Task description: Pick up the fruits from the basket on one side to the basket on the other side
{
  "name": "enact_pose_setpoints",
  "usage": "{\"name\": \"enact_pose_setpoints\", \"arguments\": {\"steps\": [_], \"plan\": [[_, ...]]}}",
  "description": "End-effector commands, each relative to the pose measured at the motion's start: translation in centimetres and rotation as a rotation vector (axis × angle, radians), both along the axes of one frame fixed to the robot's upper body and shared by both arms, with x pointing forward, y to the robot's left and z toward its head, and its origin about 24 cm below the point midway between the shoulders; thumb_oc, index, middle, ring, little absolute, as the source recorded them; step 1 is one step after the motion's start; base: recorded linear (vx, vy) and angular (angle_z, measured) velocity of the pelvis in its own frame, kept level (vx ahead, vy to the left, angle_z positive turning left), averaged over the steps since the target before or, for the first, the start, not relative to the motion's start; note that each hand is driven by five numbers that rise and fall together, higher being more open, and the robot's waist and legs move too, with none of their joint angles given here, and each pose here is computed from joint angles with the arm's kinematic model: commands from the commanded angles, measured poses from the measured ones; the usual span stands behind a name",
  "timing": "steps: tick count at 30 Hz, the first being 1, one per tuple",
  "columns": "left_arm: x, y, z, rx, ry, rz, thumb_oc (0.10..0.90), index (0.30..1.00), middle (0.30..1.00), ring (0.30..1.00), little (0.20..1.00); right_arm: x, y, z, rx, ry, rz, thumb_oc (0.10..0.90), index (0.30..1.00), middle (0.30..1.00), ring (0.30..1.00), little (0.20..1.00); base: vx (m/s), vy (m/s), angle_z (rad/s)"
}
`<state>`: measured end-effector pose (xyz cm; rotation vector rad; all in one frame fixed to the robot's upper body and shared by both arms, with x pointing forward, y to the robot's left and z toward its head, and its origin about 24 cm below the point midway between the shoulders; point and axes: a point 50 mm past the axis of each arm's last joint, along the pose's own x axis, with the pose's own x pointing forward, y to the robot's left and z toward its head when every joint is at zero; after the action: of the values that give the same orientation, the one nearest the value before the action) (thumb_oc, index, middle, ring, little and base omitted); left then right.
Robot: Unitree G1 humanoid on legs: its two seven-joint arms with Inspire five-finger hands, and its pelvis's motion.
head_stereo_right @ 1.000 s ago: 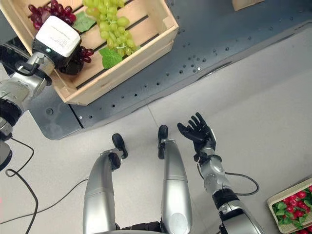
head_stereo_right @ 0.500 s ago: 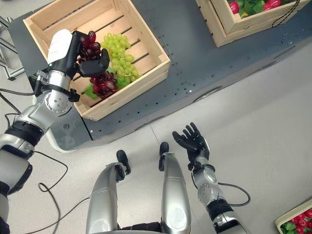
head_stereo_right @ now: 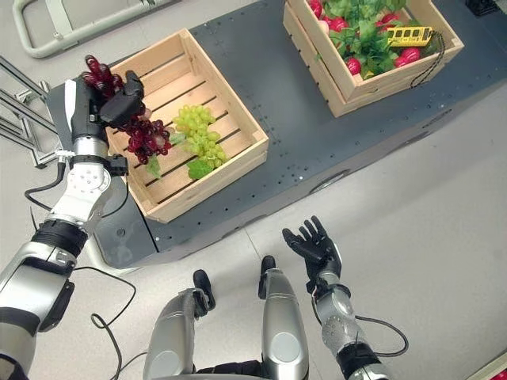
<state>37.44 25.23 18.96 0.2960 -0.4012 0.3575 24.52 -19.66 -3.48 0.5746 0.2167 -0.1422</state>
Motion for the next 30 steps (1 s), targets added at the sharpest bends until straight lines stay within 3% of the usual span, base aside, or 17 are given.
{"name": "enact_pose_setpoints", "arguments": {"steps": [1,8,17,24,30], "plan": [[-1.5,0.3,6.1,-0.014,-0.302,-0.024,0.400,0.300,0.300,0.300,0.300,1.2,1.6,4.0,-0.055,-0.252,0.067,0.800,0.900,0.900,0.900,0.900,0.03,-0.006,-0.04],[-1.8,0.2,4.2,-0.062,-0.228,-0.101,0.400,0.300,0.300,0.300,0.300,2.5,4.3,8.1,-0.132,-0.444,0.214,0.800,0.900,0.900,0.900,0.900,0.07,-0.009,0.02],[-1.7,-1.7,4.4,0.074,-0.177,-0.274,0.400,0.300,0.300,0.300,0.300,4.8,7.6,13.5,-0.270,-0.609,0.406,0.800,0.900,0.900,0.900,0.900,0.06,-0.037,0.04],[-1.5,-7.1,6.2,0.165,-0.195,-0.503,0.400,0.300,0.300,0.300,0.300,7.0,10.9,16.7,-0.293,-0.634,0.439,0.800,0.900,0.900,0.900,0.900,0.01,-0.118,0.21],[-1.8,-10.0,6.9,0.186,-0.206,-0.657,0.400,0.300,0.300,0.300,0.300,8.1,11.9,17.2,-0.290,-0.586,0.471,0.800,0.900,0.900,0.900,0.900,0.00,-0.084,0.15]]}}
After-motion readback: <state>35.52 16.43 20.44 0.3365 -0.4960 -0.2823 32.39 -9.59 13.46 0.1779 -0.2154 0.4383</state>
